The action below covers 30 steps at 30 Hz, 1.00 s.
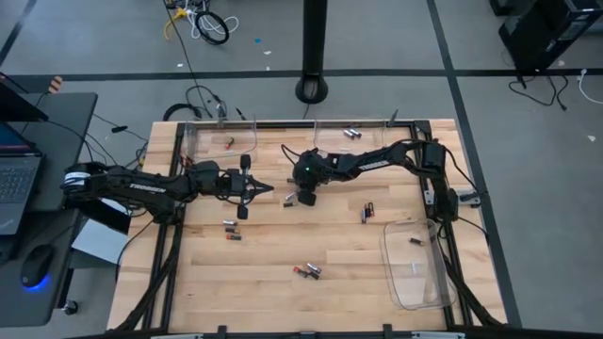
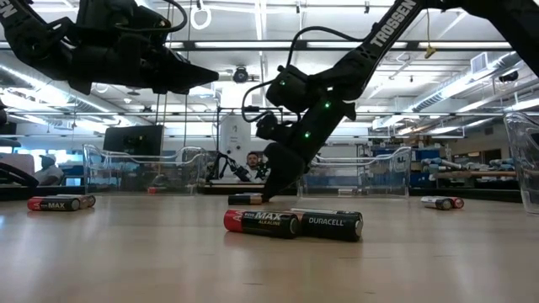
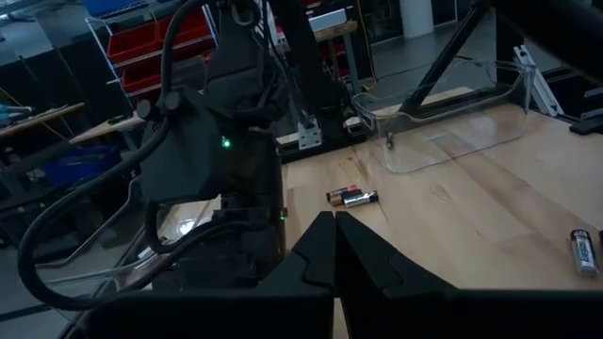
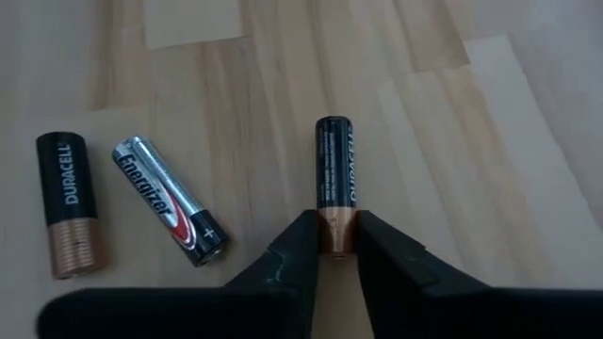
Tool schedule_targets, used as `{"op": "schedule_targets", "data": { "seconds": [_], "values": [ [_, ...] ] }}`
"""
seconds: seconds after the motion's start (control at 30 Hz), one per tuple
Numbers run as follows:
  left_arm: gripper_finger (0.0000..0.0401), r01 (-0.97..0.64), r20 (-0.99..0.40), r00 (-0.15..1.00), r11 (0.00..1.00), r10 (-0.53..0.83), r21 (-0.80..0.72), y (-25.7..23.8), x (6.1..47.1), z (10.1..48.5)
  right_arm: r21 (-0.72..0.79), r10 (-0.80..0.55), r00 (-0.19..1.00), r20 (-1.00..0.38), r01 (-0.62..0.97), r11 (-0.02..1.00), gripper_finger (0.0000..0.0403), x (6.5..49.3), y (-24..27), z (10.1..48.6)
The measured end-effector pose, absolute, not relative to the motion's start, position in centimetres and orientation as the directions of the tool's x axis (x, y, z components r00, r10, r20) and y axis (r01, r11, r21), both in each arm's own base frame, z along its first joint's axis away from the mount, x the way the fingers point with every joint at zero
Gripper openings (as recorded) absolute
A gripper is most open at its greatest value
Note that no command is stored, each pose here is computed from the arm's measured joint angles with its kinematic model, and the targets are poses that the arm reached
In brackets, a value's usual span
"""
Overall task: Sort batteries
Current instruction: Put the brown battery into the bottom right transparent bin
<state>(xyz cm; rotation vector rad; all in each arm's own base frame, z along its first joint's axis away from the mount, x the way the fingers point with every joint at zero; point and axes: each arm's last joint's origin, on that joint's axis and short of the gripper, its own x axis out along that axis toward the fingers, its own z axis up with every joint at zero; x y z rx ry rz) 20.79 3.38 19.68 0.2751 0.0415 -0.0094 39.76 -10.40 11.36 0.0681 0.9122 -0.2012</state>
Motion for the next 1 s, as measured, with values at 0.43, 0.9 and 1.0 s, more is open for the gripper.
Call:
{"op": "schedule_targets", "data": {
  "seconds": [0.43,0.9,1.0],
  "values": [
    [0.0010,0.017,-0.049,0.999,0.963,-0.004,0.270,3.4,20.8,19.6,-0.018,-0.104,0.577,-0.810,0.154,0.988,0.0067,39.4,-9.3,12.3],
    [0.0010,0.017,-0.049,0.999,0.963,-0.004,0.270,3.4,20.8,19.6,-0.025,-0.101,0.620,-0.778,0.130,0.991,0.0060,36.8,-7.6,20.2],
    [0.0010,0.017,-0.050,0.999,0.963,-0.004,0.270,3.4,20.8,19.6,0.012,-0.047,0.612,-0.789,0.092,0.996,0.0061,35.2,-5.7,22.7]
  ]
}}
